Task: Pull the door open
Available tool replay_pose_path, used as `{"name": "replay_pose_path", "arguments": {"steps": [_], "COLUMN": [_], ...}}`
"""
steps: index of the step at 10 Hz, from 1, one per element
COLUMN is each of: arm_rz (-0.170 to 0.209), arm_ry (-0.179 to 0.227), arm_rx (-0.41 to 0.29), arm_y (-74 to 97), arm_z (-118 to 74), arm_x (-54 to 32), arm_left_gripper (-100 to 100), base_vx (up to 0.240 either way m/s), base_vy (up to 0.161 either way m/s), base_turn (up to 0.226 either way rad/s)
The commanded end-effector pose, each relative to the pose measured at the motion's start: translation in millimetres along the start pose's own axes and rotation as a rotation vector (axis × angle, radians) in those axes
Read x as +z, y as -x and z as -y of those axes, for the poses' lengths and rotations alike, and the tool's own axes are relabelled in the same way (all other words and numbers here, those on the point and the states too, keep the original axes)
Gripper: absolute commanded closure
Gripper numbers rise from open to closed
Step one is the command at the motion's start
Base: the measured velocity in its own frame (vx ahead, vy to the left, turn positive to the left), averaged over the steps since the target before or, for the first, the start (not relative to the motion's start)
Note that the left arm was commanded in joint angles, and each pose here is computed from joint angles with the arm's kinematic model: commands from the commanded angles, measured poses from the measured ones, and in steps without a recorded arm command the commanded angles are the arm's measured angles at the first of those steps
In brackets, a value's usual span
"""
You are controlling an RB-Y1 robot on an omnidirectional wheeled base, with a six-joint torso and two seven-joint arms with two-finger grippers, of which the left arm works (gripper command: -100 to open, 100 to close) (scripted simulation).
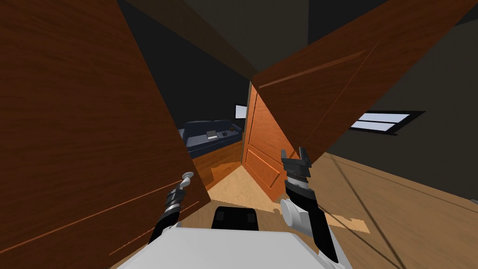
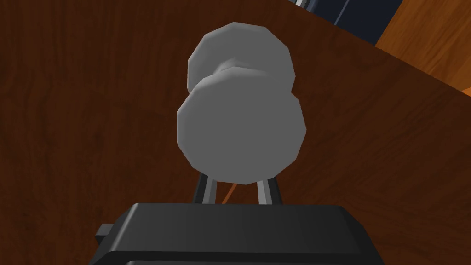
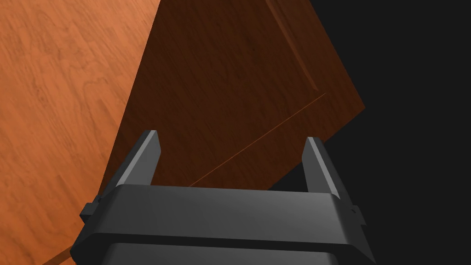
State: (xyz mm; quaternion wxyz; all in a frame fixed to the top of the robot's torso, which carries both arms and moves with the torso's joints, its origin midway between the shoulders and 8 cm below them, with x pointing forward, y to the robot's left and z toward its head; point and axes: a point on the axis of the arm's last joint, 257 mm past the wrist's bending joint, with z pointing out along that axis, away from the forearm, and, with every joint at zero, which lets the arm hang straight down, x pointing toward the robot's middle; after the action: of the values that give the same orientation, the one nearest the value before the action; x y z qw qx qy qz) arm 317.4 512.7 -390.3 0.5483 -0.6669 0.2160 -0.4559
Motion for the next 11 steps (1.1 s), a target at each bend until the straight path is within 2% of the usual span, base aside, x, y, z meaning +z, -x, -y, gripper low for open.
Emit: {"name": "replay_pose_path", "arguments": {"steps": [1, 3, 5, 7, 10, 11], "arm_rz": [-0.013, -0.006, -0.006, 0.008, 0.015, 0.022], "arm_ry": [-0.024, -0.026, -0.026, -0.031, -0.034, -0.038], "arm_rx": [-0.078, -0.136, -0.148, -0.232, -0.298, -0.339], "arm_y": [-11.4, -8.9, -8.9, -4.2, -1.9, 0.5], "arm_z": [5.3, 6.0, 6.0, 7.2, 7.8, 8.3], "arm_x": [6.0, 6.0, 6.0, 5.9, 5.8, 5.7], "arm_left_gripper": [100, 100, 100, 100, 100, 100], "base_vx": [-0.07, -0.049, -0.023, -0.044, -0.038, -0.039], "base_vy": [0.0, -0.001, -0.003, 0.005, -0.001, -0.006], "base_turn": [-0.109, -0.062, -0.018, -0.094, -0.065, -0.081]}}
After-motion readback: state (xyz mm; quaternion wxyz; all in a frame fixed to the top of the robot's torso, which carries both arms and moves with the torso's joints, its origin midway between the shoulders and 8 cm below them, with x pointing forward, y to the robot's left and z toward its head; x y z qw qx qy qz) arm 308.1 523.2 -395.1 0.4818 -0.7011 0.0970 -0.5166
